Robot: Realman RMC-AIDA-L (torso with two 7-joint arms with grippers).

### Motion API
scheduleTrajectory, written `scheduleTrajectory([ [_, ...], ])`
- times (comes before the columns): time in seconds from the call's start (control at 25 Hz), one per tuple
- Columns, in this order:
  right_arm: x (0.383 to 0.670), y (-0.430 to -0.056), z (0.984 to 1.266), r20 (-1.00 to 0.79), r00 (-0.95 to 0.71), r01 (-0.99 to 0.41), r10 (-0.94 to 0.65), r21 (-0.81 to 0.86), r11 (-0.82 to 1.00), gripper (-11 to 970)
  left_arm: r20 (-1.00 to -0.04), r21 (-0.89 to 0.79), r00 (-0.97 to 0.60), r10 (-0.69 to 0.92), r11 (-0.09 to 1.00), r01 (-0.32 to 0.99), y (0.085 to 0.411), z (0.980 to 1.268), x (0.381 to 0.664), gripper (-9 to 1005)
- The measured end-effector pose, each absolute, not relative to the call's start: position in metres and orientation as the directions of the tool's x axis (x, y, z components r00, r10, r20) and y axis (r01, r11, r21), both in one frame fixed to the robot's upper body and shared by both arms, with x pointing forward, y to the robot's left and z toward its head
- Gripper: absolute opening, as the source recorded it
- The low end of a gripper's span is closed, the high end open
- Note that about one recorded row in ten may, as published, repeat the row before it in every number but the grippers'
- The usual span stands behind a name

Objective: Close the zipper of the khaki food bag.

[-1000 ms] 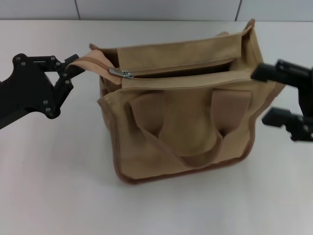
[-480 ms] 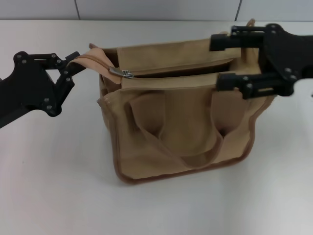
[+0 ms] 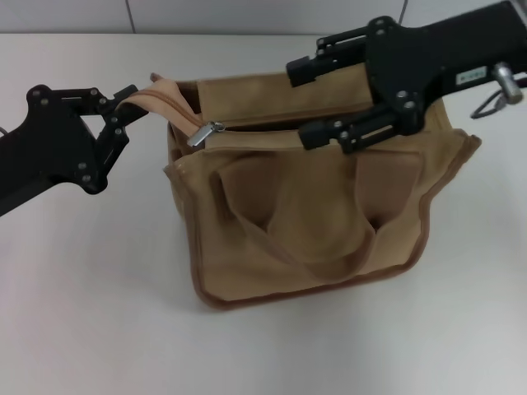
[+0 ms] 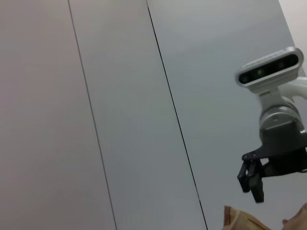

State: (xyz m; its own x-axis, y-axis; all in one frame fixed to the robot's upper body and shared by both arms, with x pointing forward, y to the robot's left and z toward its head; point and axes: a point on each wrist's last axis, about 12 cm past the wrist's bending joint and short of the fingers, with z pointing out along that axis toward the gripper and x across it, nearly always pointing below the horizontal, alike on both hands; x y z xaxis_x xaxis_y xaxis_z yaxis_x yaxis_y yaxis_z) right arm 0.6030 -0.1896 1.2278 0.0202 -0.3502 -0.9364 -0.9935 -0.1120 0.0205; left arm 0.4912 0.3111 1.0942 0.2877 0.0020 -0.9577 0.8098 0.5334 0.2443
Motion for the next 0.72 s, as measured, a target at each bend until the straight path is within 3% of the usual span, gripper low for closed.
scheduleTrajectory([
  [0.4,0.616,-0.157,1.244,-0.888,0.126,-0.988,-0.443,-0.073,-0.136,753,-0.956,0.242,0.292,-0.009,0.536,0.809,0.310,1.095,0.491,30],
  [0.72,0.607,-0.135,1.240,-0.845,0.294,-0.952,-0.446,-0.218,-0.215,753,-0.954,0.237,0.298,-0.028,0.537,0.809,0.308,1.097,0.495,30],
])
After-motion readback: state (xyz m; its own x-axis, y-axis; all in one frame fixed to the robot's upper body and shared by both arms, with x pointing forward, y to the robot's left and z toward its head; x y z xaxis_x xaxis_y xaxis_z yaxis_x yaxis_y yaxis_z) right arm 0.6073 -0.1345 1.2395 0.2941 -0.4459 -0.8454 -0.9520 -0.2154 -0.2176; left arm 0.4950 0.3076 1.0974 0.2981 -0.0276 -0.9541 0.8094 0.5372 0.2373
